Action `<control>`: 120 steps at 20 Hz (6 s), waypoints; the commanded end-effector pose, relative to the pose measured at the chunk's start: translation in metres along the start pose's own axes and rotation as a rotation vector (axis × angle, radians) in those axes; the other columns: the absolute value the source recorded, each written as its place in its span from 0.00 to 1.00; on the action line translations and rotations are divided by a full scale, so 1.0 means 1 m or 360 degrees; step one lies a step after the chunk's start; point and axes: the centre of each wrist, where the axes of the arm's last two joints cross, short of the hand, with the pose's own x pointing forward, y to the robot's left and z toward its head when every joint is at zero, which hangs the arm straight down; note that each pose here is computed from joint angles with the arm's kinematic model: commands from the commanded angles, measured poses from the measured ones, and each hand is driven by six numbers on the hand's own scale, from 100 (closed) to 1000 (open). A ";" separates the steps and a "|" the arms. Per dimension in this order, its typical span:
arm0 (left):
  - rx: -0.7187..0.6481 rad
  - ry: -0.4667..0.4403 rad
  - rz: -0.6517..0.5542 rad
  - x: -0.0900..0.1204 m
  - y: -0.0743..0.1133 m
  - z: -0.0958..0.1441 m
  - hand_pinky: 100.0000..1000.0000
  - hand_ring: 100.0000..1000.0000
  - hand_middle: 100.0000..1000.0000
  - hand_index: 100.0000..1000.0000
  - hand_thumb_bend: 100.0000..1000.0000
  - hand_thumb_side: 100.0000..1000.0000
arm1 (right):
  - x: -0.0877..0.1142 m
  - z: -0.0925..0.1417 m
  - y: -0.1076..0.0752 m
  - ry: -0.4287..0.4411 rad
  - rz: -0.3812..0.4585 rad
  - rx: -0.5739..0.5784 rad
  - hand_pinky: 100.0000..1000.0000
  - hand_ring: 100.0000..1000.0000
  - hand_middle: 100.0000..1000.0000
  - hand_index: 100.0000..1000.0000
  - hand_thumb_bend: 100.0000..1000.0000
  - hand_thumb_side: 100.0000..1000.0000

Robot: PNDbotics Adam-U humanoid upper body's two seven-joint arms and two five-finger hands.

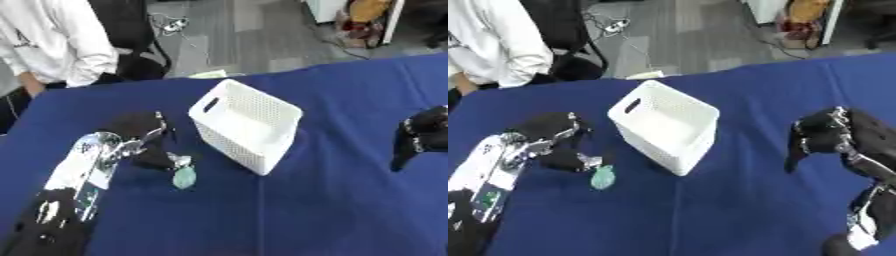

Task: Pick up objects on the table and place them in the box.

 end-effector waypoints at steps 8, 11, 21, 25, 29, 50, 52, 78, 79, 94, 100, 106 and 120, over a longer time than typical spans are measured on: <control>-0.0120 -0.0005 -0.0069 -0.002 0.008 0.001 0.00 0.04 0.28 0.67 0.69 0.85 | 0.001 -0.004 -0.011 -0.0039 0.0052 0.0009 0.00 0.29 0.35 0.44 0.86 1.00; -0.0139 -0.0002 -0.0070 -0.003 0.007 0.001 0.00 0.05 0.28 0.67 0.70 0.84 | 0.001 -0.004 -0.010 -0.0046 0.0047 0.0011 0.00 0.29 0.35 0.44 0.86 1.00; -0.0223 0.0008 -0.0070 -0.003 0.000 -0.003 0.00 0.02 0.26 0.66 0.73 0.73 | 0.001 -0.006 -0.012 -0.0058 0.0046 0.0016 0.00 0.29 0.35 0.44 0.86 1.00; -0.0251 0.0007 -0.0056 -0.003 -0.003 -0.004 0.00 0.00 0.25 0.66 0.75 0.72 | 0.001 -0.006 -0.012 -0.0060 0.0046 0.0019 0.00 0.29 0.35 0.44 0.86 1.00; -0.0263 0.0003 -0.0049 -0.002 -0.005 -0.006 0.00 0.00 0.25 0.66 0.77 0.72 | 0.001 -0.006 -0.013 -0.0061 0.0047 0.0019 0.00 0.29 0.35 0.44 0.86 1.00; -0.0338 0.0035 -0.0050 0.000 -0.013 -0.014 0.00 0.00 0.25 0.67 0.73 0.64 | 0.001 -0.006 -0.014 -0.0063 0.0050 0.0016 0.00 0.29 0.35 0.44 0.85 1.00; -0.0323 0.0041 -0.0038 0.000 -0.013 -0.014 0.00 0.00 0.25 0.68 0.73 0.64 | 0.001 -0.006 -0.014 -0.0063 0.0051 0.0015 0.00 0.29 0.35 0.44 0.84 1.00; -0.0272 0.0147 -0.0011 -0.004 -0.023 -0.022 0.00 0.01 0.27 0.71 0.69 0.65 | 0.001 -0.006 -0.014 -0.0063 0.0055 0.0013 0.00 0.29 0.35 0.44 0.84 1.00; -0.0272 0.0148 -0.0010 -0.004 -0.023 -0.022 0.00 0.01 0.27 0.71 0.69 0.65 | 0.001 -0.006 -0.014 -0.0062 0.0055 0.0013 0.00 0.29 0.35 0.44 0.84 1.00; -0.0299 0.0176 0.0009 -0.008 -0.031 -0.024 0.00 0.01 0.27 0.71 0.66 0.63 | 0.001 -0.006 -0.014 -0.0060 0.0056 0.0012 0.00 0.29 0.35 0.44 0.83 1.00; -0.0255 0.0191 0.0031 -0.009 -0.033 -0.026 0.00 0.00 0.26 0.71 0.64 0.61 | 0.000 -0.007 -0.014 -0.0061 0.0057 0.0011 0.00 0.29 0.35 0.44 0.83 1.00; -0.0229 0.0193 0.0047 -0.009 -0.035 -0.028 0.00 0.00 0.26 0.71 0.63 0.60 | 0.000 -0.007 -0.014 -0.0061 0.0057 0.0010 0.00 0.29 0.35 0.44 0.83 1.00; -0.0244 0.0175 0.0064 -0.008 -0.040 -0.031 0.00 0.00 0.25 0.70 0.57 0.52 | 0.000 -0.007 -0.015 -0.0060 0.0059 0.0008 0.00 0.29 0.35 0.44 0.83 1.00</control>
